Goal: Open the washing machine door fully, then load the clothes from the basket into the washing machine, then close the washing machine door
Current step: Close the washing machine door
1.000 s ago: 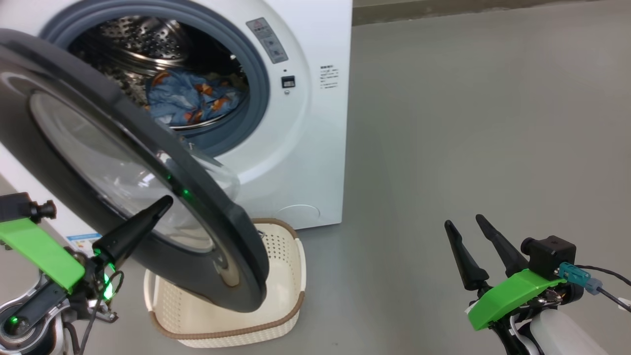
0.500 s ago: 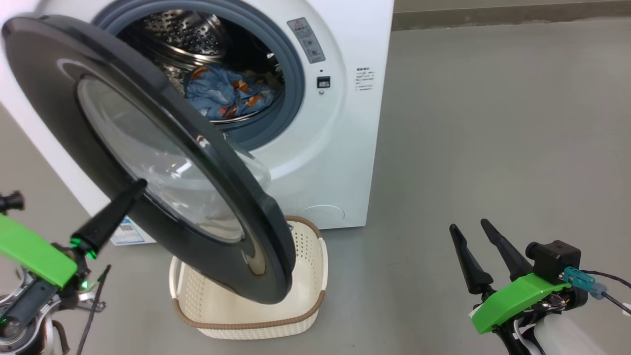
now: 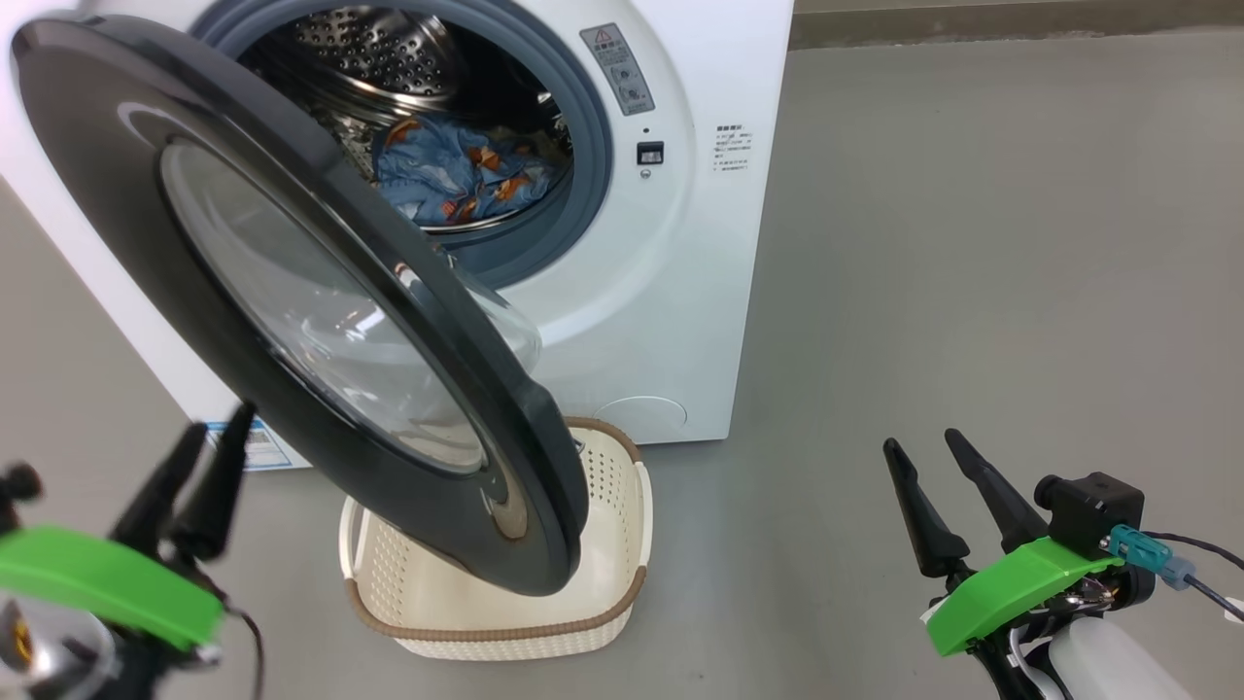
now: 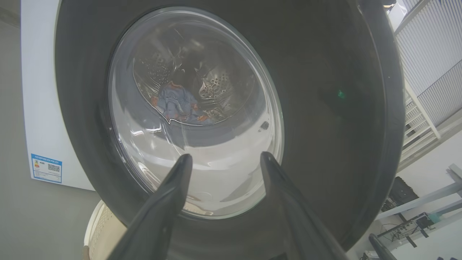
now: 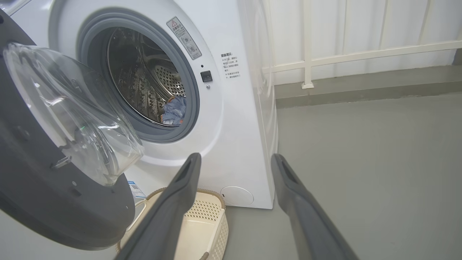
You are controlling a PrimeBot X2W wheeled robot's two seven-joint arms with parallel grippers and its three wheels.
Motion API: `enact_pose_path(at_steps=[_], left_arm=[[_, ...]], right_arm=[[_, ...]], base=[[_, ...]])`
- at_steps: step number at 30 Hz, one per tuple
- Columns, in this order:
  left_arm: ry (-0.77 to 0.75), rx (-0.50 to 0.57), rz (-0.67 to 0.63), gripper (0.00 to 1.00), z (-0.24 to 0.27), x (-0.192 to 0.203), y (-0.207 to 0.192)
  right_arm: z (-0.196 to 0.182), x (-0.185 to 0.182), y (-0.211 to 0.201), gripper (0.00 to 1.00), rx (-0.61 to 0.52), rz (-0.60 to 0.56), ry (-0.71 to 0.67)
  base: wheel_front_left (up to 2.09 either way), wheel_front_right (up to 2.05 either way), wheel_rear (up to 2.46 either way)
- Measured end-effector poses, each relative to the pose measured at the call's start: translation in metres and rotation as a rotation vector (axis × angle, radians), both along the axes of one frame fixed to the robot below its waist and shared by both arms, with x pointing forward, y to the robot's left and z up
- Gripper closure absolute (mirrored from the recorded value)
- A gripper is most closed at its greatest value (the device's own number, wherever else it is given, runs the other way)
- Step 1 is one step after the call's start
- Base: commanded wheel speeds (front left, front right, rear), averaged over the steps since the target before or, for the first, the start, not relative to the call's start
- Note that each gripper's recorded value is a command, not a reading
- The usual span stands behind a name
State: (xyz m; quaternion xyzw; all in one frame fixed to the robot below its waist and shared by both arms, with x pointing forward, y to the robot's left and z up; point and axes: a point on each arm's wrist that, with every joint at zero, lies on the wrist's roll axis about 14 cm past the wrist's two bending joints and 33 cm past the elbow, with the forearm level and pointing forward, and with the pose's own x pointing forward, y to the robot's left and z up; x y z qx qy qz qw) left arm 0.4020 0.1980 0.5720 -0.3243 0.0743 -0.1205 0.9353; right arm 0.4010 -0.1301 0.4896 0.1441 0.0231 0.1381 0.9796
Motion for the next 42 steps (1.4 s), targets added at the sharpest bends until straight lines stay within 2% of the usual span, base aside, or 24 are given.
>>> enact_pose_path(at_steps=[3,6,10,13,20,31,42], left_arm=[[-0.019,0.091,0.025,0.0,-0.014,-0.007,-0.003],[-0.076,0.122,0.065,0.0,-0.016,-0.01,-0.003],[-0.147,0.225,0.134,0.0,-0.022,-0.011,0.008],[-0.168,0.226,0.188,0.0,-0.03,-0.014,0.015],[-0.197,0.316,0.219,0.0,-0.048,-0.019,0.016],[-0.199,0.338,0.229,0.0,-0.061,-0.021,0.003],[-0.179,0.358,0.235,0.0,-0.068,-0.022,0.006]], right_arm=[[0.001,0.0,-0.002,0.0,0.001,-0.005,-0.002],[0.002,0.0,-0.003,0.0,0.001,-0.007,-0.004],[0.002,-0.001,-0.004,0.0,0.001,-0.011,-0.006],[0.003,-0.002,-0.006,0.0,0.001,-0.016,-0.007],[0.003,-0.004,-0.011,0.0,0.0,-0.029,-0.009],[0.005,-0.003,-0.016,0.0,-0.009,-0.038,-0.016],[0.02,0.0,-0.021,0.0,-0.015,-0.055,-0.067]], base=[[0.0,0.0,0.0],[0.0,0.0,0.0],[0.0,0.0,0.0],[0.0,0.0,0.0],[0.0,0.0,0.0],[0.0,0.0,0.0],[0.0,0.0,0.0]])
